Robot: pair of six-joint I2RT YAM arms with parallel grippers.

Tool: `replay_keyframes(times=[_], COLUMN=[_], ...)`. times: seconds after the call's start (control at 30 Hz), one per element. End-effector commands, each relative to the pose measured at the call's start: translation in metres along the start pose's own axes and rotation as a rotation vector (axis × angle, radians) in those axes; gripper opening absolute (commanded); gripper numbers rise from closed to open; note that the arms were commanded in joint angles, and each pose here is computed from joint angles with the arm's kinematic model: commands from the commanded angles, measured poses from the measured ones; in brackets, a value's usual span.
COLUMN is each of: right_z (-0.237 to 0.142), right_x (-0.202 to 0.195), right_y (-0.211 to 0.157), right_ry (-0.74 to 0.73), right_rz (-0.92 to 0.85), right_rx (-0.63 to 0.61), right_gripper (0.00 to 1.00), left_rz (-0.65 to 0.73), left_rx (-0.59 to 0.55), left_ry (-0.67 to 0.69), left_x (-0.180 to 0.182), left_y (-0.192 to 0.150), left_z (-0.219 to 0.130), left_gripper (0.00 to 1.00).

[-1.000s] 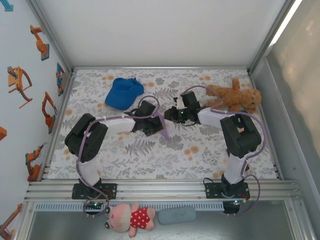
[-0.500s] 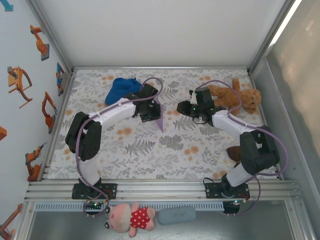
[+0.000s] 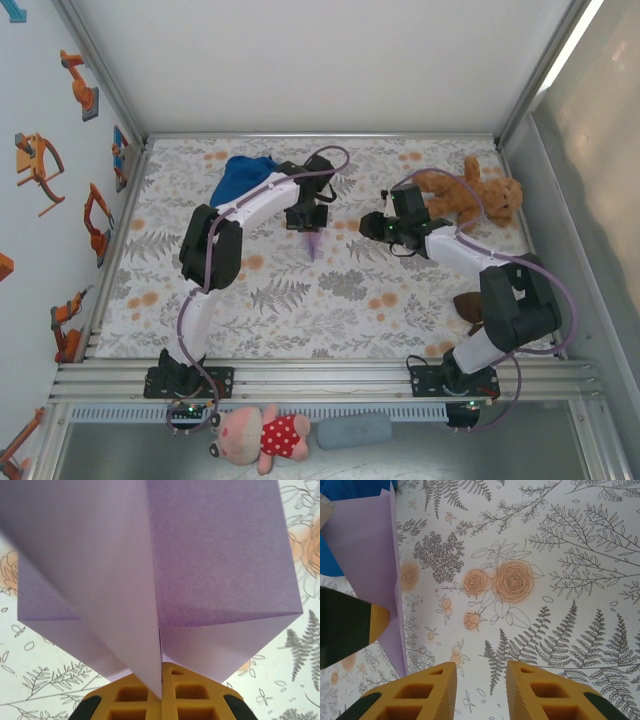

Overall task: Fold a paper plane with a square sheet of paper (pick it up from the middle)
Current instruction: Move a paper plane to the center of the table.

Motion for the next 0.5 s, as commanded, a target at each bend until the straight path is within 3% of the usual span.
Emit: replay_keyframes(times=[0.0, 0.27, 0.47], right_z=[-0.008, -0.008, -0.009], right_x=[0.001, -0.001, -0.001], right_y=[0.002, 0.002, 0.004], right_ry=[0.015, 0.024, 0.027], right_rz=[-0.024, -0.015, -0.011], right_rx=[-0.015, -0.011, -0.012], right_gripper=[0.31, 0.30, 0.29], left_rz=[0.001, -0.021, -0.040], left_rx=[0.056, 0.088, 0.107], left_ry=[0.032, 0.023, 0.040], left_x=[0.011, 0.008, 0.009], left_y=[-0.004, -0.004, -0.007], left_z=[0.001, 0.018, 0.026], left_gripper=[0.08, 0.19, 0.21])
Point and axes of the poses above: each hand's point on the last joint's axis, 136 mm out from that joint toward the fingers, its own z axis out along the fingers, its own x axis along the line the jaws close on, y = z × x, the point moved 1 cm from there along -z, back along the fingers, and after that the axes turned 9 degrees about z, right-handed, at the moved point
